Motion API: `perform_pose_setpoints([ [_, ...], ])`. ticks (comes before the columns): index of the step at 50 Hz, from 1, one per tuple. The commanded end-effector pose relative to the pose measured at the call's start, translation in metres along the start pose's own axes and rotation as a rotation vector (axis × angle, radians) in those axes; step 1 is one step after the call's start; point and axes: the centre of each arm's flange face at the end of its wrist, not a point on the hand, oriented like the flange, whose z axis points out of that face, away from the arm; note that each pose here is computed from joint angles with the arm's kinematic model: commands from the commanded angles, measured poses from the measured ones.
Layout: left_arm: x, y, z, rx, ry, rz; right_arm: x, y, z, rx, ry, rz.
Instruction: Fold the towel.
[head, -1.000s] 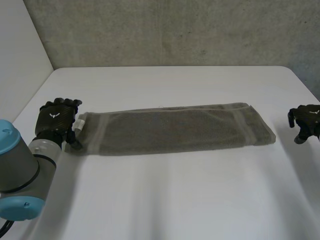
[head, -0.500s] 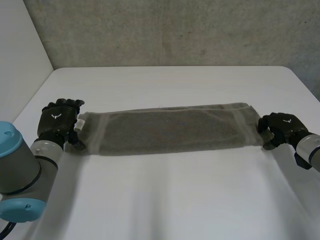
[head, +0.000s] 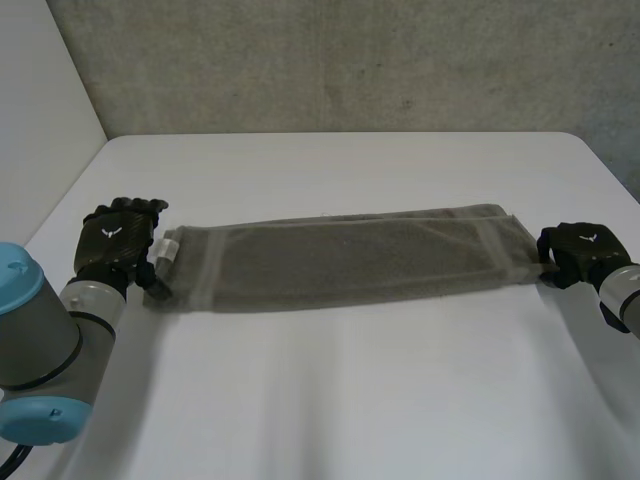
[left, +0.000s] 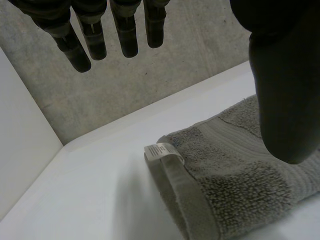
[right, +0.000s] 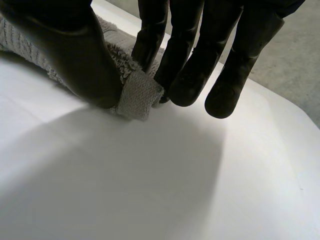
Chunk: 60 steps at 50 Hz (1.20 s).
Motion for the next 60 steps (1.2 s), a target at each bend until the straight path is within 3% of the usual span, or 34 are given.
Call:
perform_pose_setpoints([
  [1,0.000,0.000,0.000,-0.001,0.000,-0.002,0.002,-0.002,-0.002,-0.002,0.016,0.006],
  [31,0.000,-0.002,-0.001,0.006,0.001,-0.002,-0.009,0.001,-0.005,-0.013,-0.025,0.001],
  [39,0.001,-0.002,-0.001,0.004,0.002,-0.001,0.002,-0.006,-0.007,-0.003,0.021,-0.004],
  [47,0.004,-0.012,-0.009,0.034,0.012,-0.001,0.038,-0.029,-0.024,-0.020,0.088,-0.007],
  [49,0.010,-0.024,-0.014,0.072,0.031,-0.003,0.059,-0.047,-0.029,-0.023,0.130,-0.077],
  [55,0.016,-0.046,-0.020,0.146,0.051,-0.005,0.067,-0.078,-0.031,-0.029,0.144,-0.227],
  [57,0.020,-0.062,-0.020,0.196,0.061,-0.012,0.028,-0.120,-0.028,0.018,0.099,-0.297],
  [58,0.020,-0.062,-0.020,0.197,0.061,-0.012,0.027,-0.120,-0.028,0.018,0.099,-0.297],
  [60,0.024,-0.077,-0.017,0.236,0.071,-0.028,-0.027,-0.164,-0.031,0.114,0.024,-0.361],
])
